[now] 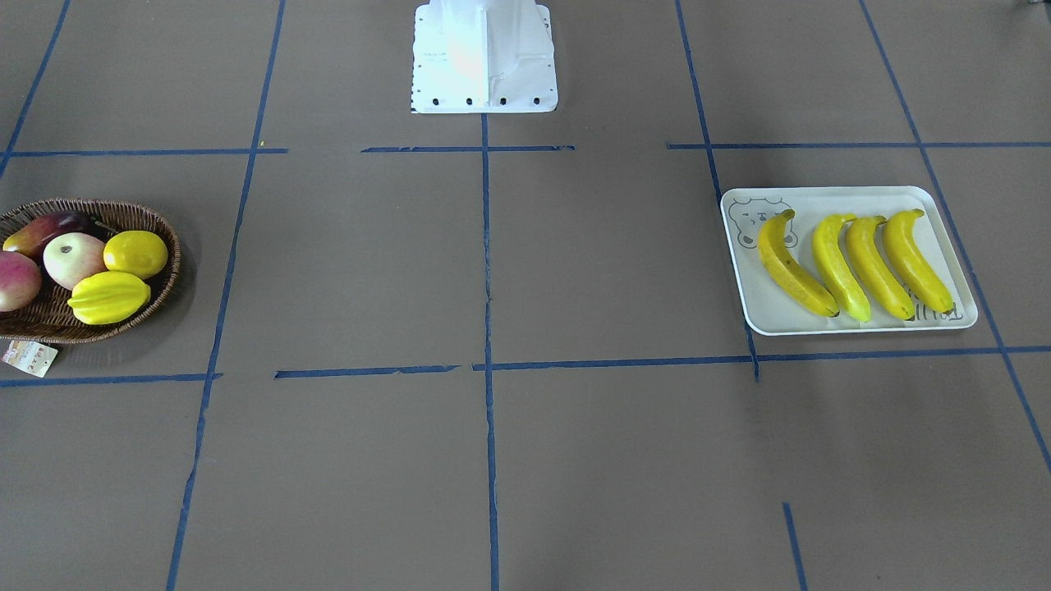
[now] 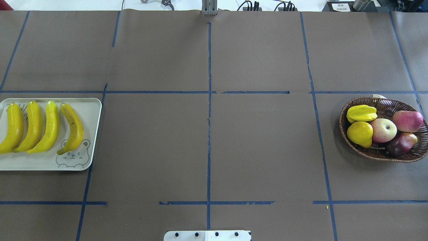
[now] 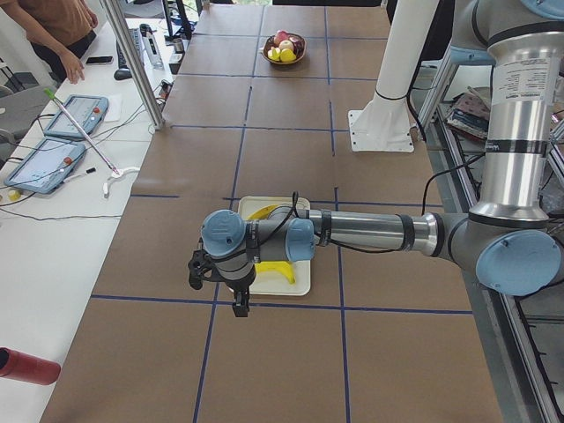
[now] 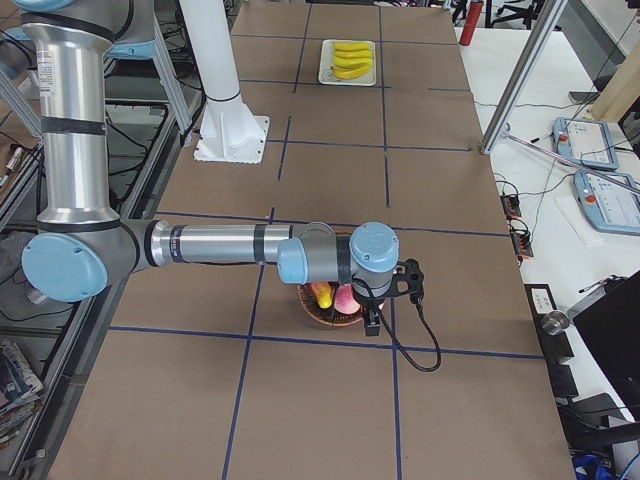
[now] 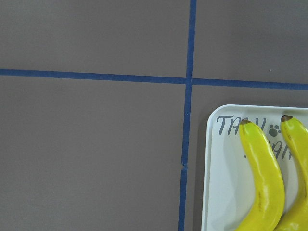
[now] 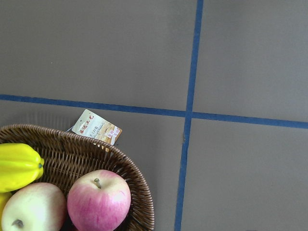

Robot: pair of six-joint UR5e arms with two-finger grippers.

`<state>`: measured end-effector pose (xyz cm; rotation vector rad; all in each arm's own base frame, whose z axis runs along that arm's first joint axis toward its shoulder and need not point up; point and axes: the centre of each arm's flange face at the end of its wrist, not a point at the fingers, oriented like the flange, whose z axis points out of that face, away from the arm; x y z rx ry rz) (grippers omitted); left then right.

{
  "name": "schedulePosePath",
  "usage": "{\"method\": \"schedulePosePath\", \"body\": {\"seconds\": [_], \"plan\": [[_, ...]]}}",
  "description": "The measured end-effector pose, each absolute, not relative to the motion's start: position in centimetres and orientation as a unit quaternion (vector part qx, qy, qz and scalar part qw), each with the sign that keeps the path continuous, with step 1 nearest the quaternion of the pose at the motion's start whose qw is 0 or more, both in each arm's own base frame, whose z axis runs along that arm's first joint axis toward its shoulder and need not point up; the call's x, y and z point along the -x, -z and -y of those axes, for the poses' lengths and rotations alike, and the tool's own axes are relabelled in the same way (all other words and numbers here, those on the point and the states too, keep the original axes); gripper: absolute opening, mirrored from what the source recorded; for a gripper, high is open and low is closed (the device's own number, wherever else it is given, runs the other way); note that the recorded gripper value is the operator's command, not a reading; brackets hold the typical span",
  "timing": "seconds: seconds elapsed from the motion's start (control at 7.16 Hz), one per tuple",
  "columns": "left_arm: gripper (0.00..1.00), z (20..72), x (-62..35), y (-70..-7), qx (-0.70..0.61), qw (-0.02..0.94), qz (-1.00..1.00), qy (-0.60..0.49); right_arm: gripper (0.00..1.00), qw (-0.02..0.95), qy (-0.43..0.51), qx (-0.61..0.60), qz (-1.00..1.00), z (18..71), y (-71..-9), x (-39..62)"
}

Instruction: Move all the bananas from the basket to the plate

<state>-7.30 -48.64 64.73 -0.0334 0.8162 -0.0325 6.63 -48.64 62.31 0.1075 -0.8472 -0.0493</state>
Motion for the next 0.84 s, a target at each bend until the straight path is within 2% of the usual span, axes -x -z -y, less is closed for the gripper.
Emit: {"method": "schedulePosePath", "body": {"seconds": [0.84], "plan": [[1.00,48.6,7.3,-64.8,0.017,0.918,-0.397,0.017,1.00,0.912,-0.015,-0.008,0.409,47.5,-63.6,-8.5]]}}
